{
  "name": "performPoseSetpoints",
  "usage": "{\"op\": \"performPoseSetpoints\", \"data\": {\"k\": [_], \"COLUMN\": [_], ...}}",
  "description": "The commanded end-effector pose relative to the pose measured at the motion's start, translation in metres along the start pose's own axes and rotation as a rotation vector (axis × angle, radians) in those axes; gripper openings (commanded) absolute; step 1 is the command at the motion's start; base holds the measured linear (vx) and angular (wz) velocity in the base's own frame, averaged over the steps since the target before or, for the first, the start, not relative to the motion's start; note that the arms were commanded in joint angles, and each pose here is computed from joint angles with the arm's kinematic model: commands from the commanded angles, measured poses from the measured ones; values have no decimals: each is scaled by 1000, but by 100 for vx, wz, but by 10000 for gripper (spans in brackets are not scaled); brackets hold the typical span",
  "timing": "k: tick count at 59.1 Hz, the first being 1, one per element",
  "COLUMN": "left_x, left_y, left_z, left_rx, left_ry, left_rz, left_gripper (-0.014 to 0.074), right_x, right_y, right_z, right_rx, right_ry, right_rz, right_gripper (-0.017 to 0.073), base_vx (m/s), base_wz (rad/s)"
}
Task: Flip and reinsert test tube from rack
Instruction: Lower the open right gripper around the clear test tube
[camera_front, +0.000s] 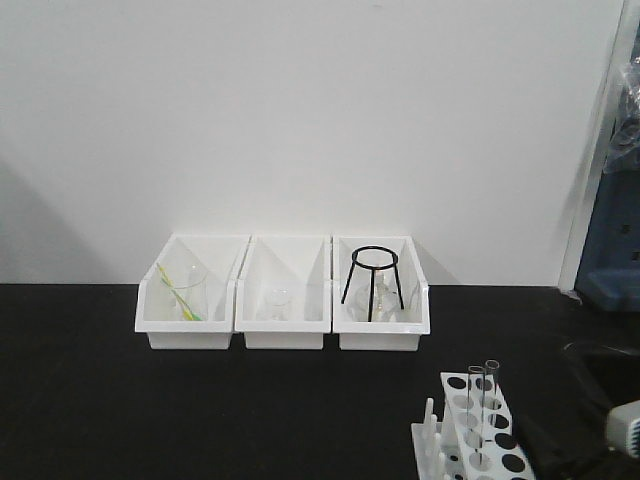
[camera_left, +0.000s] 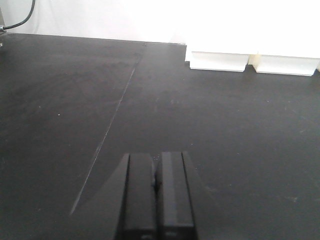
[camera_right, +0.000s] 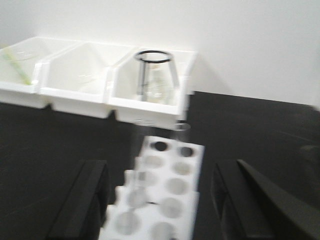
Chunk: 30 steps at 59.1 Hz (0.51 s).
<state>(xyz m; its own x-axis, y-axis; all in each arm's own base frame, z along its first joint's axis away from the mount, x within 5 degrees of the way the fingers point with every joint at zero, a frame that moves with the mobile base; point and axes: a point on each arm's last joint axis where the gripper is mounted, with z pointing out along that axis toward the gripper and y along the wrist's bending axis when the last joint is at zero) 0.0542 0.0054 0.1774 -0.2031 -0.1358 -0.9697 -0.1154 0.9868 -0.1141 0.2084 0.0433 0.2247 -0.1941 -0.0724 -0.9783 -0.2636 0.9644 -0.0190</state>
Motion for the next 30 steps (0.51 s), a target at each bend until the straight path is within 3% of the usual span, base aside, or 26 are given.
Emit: {"op": "performPoseSetpoints", "data": {"k": [1, 19, 30], "left_x": [-8, -8, -8], "left_y": [-2, -2, -2], "left_z": [-1, -1, -1], "left_rx": [23, 23, 23], "left_ry": [-96, -96, -96], "left_rz": [-3, -3, -3], "left_gripper": [-6, -6, -6], "right_x": [-10, 23, 11], "right_y": [7, 7, 6], "right_z": [16, 49, 72], "right_rx": [-52, -52, -58], "right_ry": [-130, -92, -125], "right_rz": [5, 96, 88], "right_gripper": [512, 512, 512], "base_vx": [0, 0, 0], "base_wz": [0, 0, 0]}}
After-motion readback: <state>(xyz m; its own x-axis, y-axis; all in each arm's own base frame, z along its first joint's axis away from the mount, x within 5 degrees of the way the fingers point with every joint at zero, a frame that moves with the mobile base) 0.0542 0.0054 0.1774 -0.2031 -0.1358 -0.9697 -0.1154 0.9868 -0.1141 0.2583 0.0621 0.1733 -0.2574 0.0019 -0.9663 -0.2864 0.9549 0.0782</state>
